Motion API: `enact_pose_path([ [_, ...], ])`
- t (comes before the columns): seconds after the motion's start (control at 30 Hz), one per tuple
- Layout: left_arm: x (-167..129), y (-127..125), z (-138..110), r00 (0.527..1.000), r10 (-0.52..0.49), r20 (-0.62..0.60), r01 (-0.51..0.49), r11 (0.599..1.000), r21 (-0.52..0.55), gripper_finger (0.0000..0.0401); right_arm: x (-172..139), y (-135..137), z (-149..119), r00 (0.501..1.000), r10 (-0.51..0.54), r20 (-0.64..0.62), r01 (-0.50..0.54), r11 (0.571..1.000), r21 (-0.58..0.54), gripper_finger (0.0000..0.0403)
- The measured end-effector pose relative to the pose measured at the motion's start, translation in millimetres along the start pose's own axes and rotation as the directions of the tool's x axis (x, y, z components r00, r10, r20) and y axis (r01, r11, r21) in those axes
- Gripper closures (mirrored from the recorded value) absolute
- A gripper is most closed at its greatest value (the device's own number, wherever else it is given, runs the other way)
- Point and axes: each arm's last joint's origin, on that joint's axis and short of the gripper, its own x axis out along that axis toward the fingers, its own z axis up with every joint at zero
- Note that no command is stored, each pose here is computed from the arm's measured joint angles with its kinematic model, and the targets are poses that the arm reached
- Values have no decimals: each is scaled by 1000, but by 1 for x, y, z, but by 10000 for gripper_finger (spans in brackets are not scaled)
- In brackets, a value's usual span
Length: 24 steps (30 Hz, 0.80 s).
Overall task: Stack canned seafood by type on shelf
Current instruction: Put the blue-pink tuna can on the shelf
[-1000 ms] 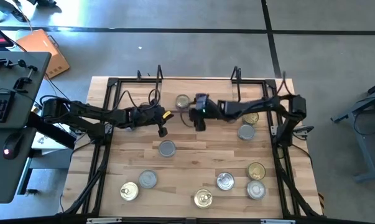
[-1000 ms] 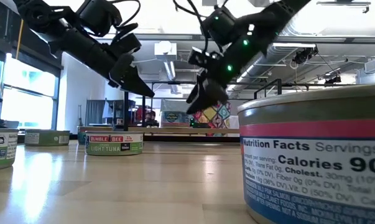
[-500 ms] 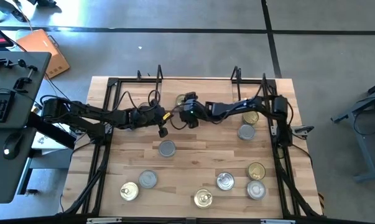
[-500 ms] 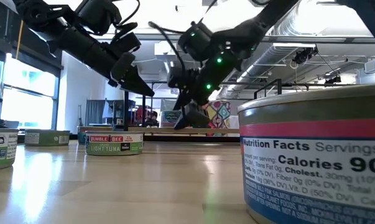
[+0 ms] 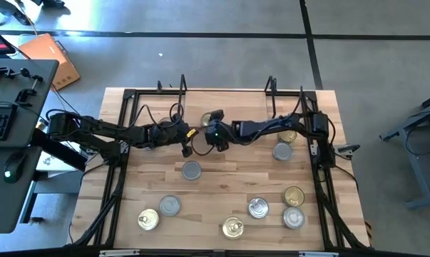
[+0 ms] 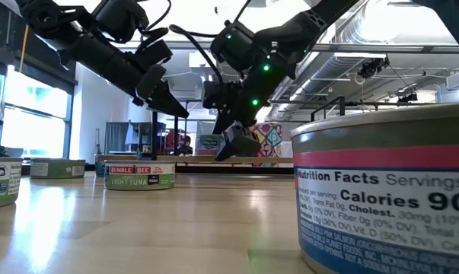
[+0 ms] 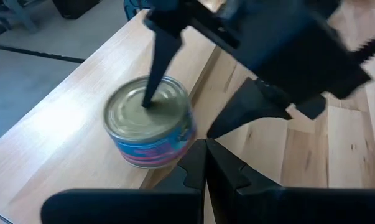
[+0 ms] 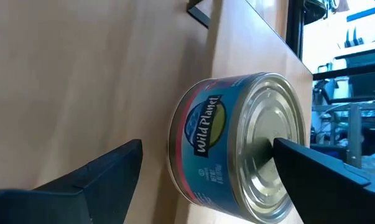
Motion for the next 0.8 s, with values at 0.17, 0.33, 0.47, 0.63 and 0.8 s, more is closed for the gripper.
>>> enact_pose_path([
  [0.17, 0, 1, 0, 1000, 19, 0, -19, 1000, 1, 401, -3, 4, 3, 1000, -25, -18, 24, 999, -43, 53],
  [0.33, 0, 1, 0, 1000, 20, 0, -20, 1000, 2, 401, -2, 2, 2, 998, -53, -40, 51, 998, -42, 53],
  [0.47, 0, 1, 0, 1000, 20, 0, -20, 1000, 4, 401, 5, 5, -1, 996, -65, -64, 61, 996, -69, 53],
  [0.63, 0, 1, 0, 1000, 20, 0, -20, 1000, 20, 401, 15, 12, 1, 992, -113, -64, 102, 983, -152, 53],
  [0.8, 0, 1, 0, 1000, 20, 0, -20, 1000, 21, 401, 22, 17, 5, 982, -179, -63, 165, 970, -179, 53],
])
